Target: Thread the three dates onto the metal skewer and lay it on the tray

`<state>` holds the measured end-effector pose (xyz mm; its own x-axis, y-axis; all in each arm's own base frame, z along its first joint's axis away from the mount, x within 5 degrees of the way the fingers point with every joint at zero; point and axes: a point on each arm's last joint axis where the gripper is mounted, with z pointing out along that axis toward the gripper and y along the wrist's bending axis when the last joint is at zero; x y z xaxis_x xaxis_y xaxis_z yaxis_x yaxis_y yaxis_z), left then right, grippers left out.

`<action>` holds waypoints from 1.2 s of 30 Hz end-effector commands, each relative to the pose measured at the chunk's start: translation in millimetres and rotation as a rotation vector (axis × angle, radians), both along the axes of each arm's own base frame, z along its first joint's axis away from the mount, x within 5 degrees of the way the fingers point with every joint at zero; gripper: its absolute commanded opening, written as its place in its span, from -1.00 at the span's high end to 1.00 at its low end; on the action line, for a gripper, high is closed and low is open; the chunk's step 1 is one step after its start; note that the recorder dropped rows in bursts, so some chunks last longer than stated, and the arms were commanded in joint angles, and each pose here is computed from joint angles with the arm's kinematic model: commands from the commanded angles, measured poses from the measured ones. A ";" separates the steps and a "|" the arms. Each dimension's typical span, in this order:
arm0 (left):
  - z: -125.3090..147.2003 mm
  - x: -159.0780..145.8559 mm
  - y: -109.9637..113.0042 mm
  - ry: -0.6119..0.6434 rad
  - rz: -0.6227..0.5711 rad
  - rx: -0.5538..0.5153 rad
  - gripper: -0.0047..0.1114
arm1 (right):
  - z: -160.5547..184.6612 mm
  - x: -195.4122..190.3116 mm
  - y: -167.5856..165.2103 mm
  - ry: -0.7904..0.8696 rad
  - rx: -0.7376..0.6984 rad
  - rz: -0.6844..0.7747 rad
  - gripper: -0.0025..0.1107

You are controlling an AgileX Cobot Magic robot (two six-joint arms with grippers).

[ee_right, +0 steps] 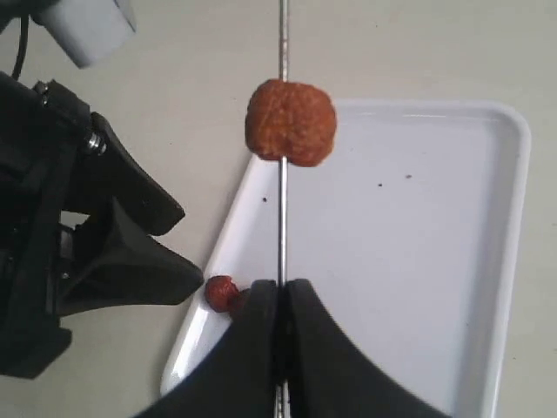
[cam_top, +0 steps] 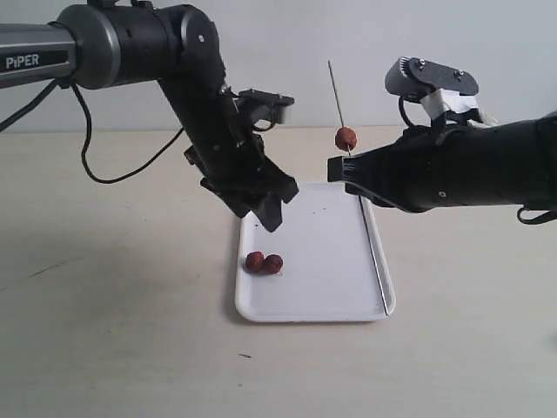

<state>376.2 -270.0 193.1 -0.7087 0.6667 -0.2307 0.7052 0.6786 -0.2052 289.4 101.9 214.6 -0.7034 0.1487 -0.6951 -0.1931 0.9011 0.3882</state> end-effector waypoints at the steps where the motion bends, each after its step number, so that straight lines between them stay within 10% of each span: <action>1: 3.8 -8.9 -8.2 -0.077 -0.145 0.069 -0.02 | 1.1 1.2 -3.3 0.007 -0.036 0.010 0.96; 19: -28.4 -14.6 -7.6 -0.071 -0.429 0.118 -0.02 | -7.4 -1.7 -25.0 0.111 -0.109 0.038 0.96; 36: -63.4 -5.4 -10.5 -0.090 -0.430 0.147 -0.02 | -7.1 -0.8 -25.9 0.101 -0.115 0.030 0.96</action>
